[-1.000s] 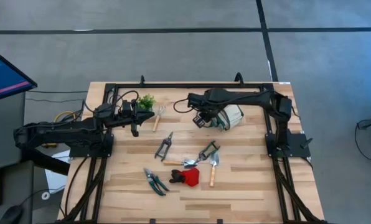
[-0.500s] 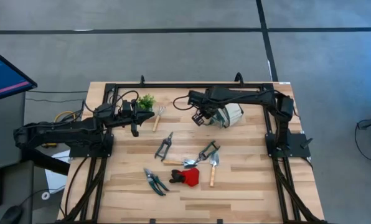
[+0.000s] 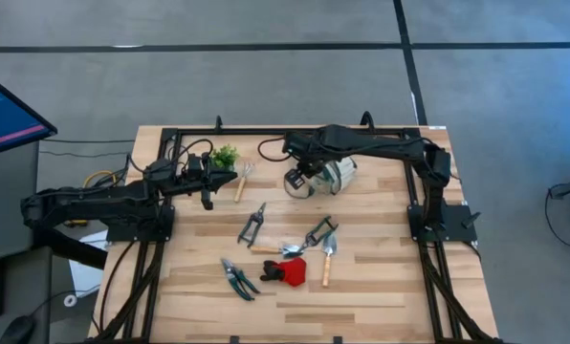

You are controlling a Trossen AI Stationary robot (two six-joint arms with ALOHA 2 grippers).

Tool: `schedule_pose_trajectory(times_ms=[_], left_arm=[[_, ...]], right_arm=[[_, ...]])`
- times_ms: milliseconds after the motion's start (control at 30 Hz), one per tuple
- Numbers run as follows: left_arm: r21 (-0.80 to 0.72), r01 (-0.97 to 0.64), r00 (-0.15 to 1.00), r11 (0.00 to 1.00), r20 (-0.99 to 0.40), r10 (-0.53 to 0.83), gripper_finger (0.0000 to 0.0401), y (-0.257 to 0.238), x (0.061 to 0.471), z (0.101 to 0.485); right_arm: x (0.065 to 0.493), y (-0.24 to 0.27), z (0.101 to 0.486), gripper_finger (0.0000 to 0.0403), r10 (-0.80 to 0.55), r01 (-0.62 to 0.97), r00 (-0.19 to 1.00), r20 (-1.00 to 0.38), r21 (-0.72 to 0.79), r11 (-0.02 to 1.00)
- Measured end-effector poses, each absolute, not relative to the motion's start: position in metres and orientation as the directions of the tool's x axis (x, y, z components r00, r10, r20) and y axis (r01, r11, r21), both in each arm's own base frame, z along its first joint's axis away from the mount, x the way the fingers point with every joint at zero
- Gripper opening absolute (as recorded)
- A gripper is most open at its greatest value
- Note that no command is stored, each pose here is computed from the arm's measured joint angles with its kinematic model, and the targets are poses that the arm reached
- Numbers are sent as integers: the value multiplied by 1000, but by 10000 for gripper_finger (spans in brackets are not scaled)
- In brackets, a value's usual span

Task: Pick & Place Garden tools in Gardening bag
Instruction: Prepare the gardening bag

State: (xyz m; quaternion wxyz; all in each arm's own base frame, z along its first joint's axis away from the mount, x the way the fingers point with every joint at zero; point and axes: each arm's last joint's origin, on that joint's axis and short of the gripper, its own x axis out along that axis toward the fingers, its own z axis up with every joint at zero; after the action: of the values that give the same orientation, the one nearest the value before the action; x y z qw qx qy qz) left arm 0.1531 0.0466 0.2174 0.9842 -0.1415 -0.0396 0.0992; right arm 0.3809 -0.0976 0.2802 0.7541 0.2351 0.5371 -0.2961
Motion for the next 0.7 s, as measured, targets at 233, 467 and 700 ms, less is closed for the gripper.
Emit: schedule_pose_trajectory(times_ms=[233, 467, 700], left_arm=[[-286, -184, 977, 940, 50, 206, 2, 47, 153, 217], [-286, -184, 977, 940, 50, 206, 2, 47, 153, 217], [-286, -184, 977, 940, 51, 206, 2, 47, 153, 217]], right_arm=[[386, -86, 309, 1, -52, 631, 352, -935, 196, 751], [396, -68, 327, 1, 77, 491, 465, -882, 329, 807], [394, -76, 329, 0, 69, 462, 467, -881, 310, 831]])
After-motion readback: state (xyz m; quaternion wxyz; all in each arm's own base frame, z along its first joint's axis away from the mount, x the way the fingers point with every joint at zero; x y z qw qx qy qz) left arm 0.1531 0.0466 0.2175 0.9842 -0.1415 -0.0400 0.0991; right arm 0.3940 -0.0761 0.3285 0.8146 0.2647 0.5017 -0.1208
